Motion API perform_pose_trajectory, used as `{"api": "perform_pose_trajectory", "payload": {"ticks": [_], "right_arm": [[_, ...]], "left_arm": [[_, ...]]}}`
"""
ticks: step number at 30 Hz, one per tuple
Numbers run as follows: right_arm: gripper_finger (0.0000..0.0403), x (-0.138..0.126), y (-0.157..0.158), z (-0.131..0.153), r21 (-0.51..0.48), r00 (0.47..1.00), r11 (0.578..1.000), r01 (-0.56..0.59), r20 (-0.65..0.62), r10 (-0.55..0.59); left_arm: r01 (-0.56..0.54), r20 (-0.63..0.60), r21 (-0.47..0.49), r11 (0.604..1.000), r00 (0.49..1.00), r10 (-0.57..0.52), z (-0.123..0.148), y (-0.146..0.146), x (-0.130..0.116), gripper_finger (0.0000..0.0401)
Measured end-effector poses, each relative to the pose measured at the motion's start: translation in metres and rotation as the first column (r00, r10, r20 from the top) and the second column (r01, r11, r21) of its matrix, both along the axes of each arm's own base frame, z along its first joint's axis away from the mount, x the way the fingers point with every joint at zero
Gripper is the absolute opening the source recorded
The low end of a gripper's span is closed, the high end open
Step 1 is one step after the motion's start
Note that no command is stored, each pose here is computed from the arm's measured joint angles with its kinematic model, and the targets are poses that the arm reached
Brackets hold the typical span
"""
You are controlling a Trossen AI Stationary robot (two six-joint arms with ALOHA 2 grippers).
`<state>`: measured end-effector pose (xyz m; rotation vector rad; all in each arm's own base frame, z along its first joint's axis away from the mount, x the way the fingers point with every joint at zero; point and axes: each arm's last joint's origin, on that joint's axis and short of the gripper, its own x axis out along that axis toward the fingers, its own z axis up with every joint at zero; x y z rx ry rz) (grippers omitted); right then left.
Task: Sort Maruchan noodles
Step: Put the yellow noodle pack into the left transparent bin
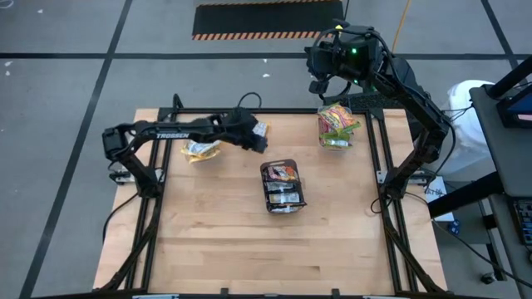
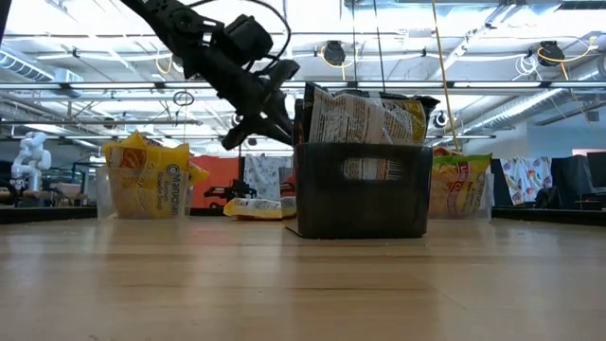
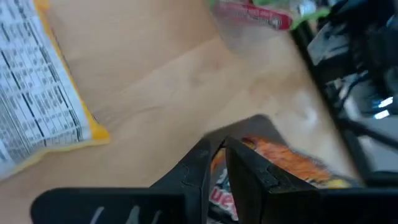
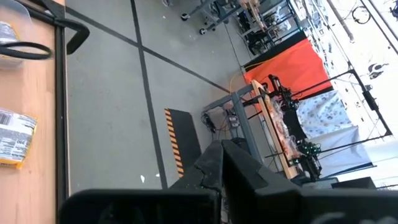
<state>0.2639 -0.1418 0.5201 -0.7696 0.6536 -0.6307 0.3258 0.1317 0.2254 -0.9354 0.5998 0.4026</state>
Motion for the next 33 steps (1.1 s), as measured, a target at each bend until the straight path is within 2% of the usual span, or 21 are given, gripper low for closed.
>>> {"api": "perform_pose_trajectory", "payload": {"ticks": [3,8,10,13,16,20,22,24,26,30,33], "right_arm": [[0.0,0.0,0.0,0.0,-0.011,1.0,1.0,-0.005,-0.012,0.005],[0.0,0.0,0.0,0.0,-0.012,1.0,1.0,-0.005,-0.014,0.005],[0.0,0.0,0.0,0.0,-0.017,1.0,1.0,-0.007,-0.018,0.007],[0.0,0.0,0.0,0.0,-0.03,0.999,0.999,-0.013,-0.03,0.013],[0.0,0.0,0.0,0.002,-0.039,1.0,0.999,-0.013,-0.015,0.013],[0.0,0.001,-0.001,0.004,-0.058,1.0,0.998,-0.017,-0.008,0.017],[0.0,0.001,-0.001,0.004,-0.069,1.0,0.997,-0.022,-0.02,0.021],[0.0,0.001,-0.001,0.004,-0.075,0.999,0.997,-0.026,-0.028,0.024],[0.0,0.001,-0.001,0.004,-0.076,0.999,0.997,-0.027,-0.029,0.025],[0.0,0.001,-0.001,0.004,-0.075,0.999,0.997,-0.028,-0.032,0.026],[0.0,0.001,-0.001,0.003,-0.079,0.999,0.996,-0.03,-0.039,0.027]], "left_arm": [[0.006,-0.058,0.094,0.996,0.998,0.0,-0.002,-0.01,0.002,0.0056],[-0.043,-0.172,0.168,0.985,0.982,0.072,-0.009,-0.016,-0.002,0.0056],[-0.075,-0.203,0.169,0.983,0.973,0.11,-0.011,-0.016,-0.004,0.0056],[-0.142,-0.213,0.121,0.982,0.963,0.166,-0.012,-0.014,-0.006,0.0056],[-0.233,-0.2,0.06,0.97,0.95,0.241,-0.012,-0.009,-0.008,0.0056],[-0.25,-0.171,0.066,0.966,0.951,0.258,-0.018,-0.001,-0.003,0.0056],[-0.231,-0.094,0.08,0.97,0.967,0.238,-0.019,0.003,0.006,0.0056],[-0.163,-0.067,0.09,0.983,0.983,0.169,-0.02,0.002,0.01,0.0056],[-0.133,0.03,0.105,0.986,0.991,0.131,-0.018,0.005,0.019,0.0056],[-0.143,0.091,0.104,0.984,0.987,0.133,-0.014,0.007,0.022,0.0056],[-0.159,0.086,0.093,0.983,0.985,0.151,-0.014,0.011,0.02,0.0056]]}}
